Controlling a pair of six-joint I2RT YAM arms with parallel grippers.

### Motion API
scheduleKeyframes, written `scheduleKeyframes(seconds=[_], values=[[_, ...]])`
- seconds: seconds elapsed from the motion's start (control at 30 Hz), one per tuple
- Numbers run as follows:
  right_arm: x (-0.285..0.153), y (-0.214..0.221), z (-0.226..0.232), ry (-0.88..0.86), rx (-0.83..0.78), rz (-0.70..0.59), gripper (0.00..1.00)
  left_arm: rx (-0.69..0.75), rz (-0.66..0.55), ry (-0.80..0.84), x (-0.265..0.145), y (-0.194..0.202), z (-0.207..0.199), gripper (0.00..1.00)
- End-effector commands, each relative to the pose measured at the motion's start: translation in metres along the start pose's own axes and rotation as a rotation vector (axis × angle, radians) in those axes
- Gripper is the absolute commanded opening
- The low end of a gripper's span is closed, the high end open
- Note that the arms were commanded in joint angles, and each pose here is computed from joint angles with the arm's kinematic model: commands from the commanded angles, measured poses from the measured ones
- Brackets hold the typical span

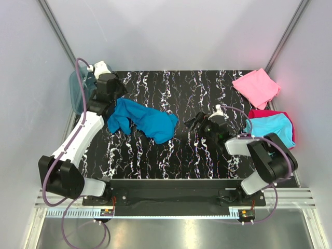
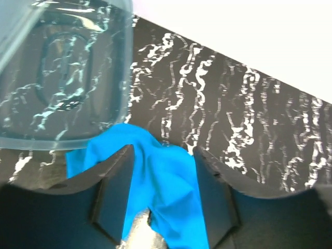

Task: Fold and stack the t-shirts
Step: Move the tshirt to the center of the board, then flatten the tshirt out

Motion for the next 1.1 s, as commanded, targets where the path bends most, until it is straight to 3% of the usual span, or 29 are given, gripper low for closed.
scheduleKeyframes(seconds=[0.0,0.3,0.57,0.67,0.77,0.9,1.07], values=[[0.016,0.011,0.012,-0.058,0.033,0.097,1.0,-0.07,-0.028,0.085,-0.006,-0.001,-0.015,0.57],[0.028,0.044,0.022,-0.154,0.096,0.246,1.0,-0.077,-0.022,0.163,-0.028,0.039,-0.031,0.5],[0.028,0.083,0.047,-0.089,-0.096,0.281,1.0,-0.075,-0.017,0.272,-0.064,0.076,-0.053,0.45],[0.029,0.081,0.043,0.009,-0.175,0.231,1.0,-0.039,-0.016,0.301,-0.077,0.093,-0.059,0.45],[0.024,0.072,0.047,0.101,-0.278,0.143,1.0,-0.023,-0.026,0.313,-0.081,0.105,-0.059,0.64],[0.011,0.048,0.053,0.128,-0.293,0.025,1.0,-0.049,-0.067,0.363,-0.087,0.112,-0.055,0.99],[-0.013,0.013,0.077,0.074,-0.212,-0.119,1.0,-0.083,-0.137,0.441,-0.095,0.117,-0.052,0.99]])
Point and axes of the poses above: each gripper's point midway between its finger pads, its own x axis out along the fingers, its own z axis along the line the jaws close on, y = z × x, the point moved 2 cm from there along -x, back along the fingers, and after that the axes turned 6 degrees about x, right-handed, at the moved point
